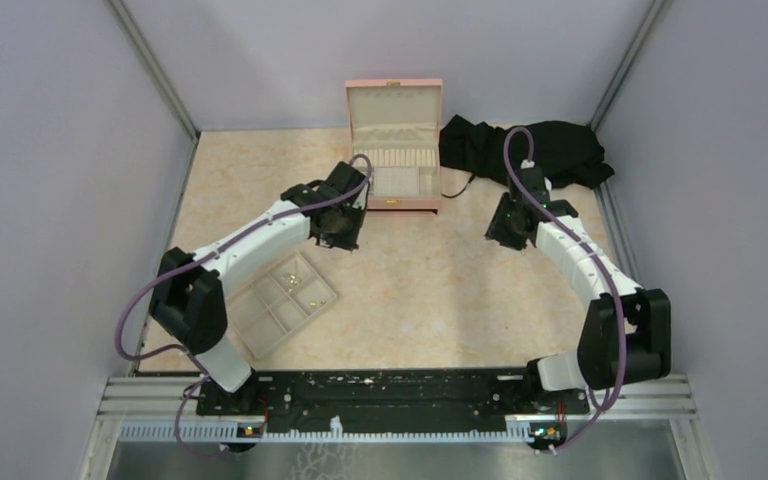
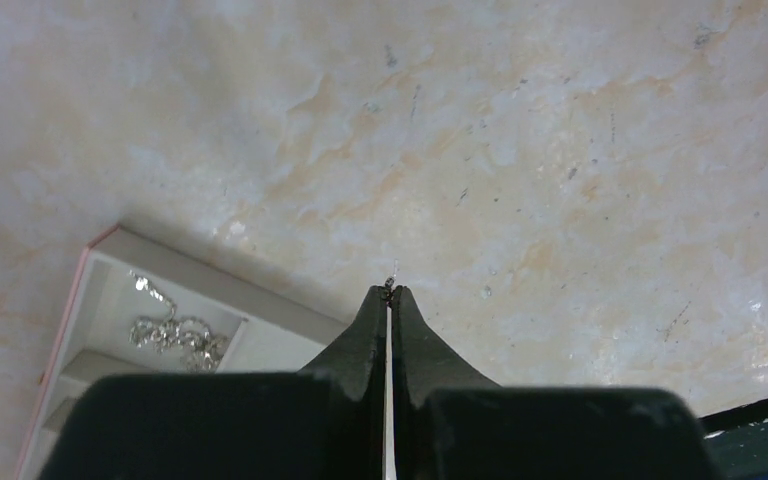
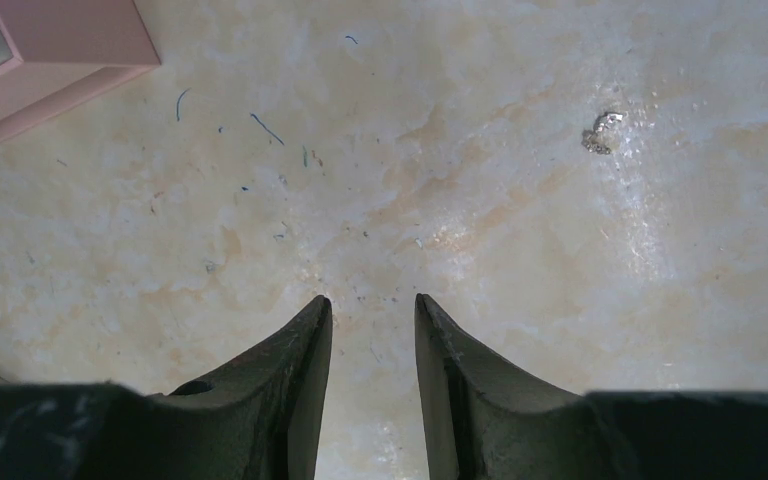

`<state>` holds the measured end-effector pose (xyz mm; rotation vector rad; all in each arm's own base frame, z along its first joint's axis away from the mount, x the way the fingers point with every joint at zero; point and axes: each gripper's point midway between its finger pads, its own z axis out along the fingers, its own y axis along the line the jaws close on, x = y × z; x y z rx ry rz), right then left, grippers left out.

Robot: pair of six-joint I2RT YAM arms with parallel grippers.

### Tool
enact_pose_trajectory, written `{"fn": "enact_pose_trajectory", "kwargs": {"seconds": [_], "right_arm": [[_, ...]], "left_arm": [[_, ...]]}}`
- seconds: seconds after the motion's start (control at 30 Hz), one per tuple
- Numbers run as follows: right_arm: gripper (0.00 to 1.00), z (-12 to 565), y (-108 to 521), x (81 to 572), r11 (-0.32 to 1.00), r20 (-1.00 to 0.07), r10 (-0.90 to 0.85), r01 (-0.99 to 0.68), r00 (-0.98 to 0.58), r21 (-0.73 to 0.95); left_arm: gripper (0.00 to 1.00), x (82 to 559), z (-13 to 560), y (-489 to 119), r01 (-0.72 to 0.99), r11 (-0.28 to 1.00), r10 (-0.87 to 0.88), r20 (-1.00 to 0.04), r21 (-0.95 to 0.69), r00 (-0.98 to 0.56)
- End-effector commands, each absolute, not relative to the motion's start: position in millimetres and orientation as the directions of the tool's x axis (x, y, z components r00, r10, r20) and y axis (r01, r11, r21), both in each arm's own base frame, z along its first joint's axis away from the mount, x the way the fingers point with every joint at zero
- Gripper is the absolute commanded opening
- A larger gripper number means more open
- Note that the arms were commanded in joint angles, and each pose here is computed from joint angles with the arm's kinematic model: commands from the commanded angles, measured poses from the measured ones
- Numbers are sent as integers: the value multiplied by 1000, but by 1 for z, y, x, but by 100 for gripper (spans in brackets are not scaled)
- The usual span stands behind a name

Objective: Organize the mixed jewelry

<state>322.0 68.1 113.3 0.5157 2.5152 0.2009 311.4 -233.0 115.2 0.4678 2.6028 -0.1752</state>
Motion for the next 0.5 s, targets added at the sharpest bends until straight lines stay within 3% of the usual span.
{"fn": "enact_pose_trajectory", "kwargs": {"seconds": [0.0,0.47], "right_arm": [[36,133,72,341,917,-547,395,280,-738,284],[36,125,78,343,917,-528,389,264,-755,298]], "left_arm": [[0,296,122,-196,214,976,175,-454,-35,-874],[0,253,115,-79,-337,940,-330,-388,-52,-861]]}}
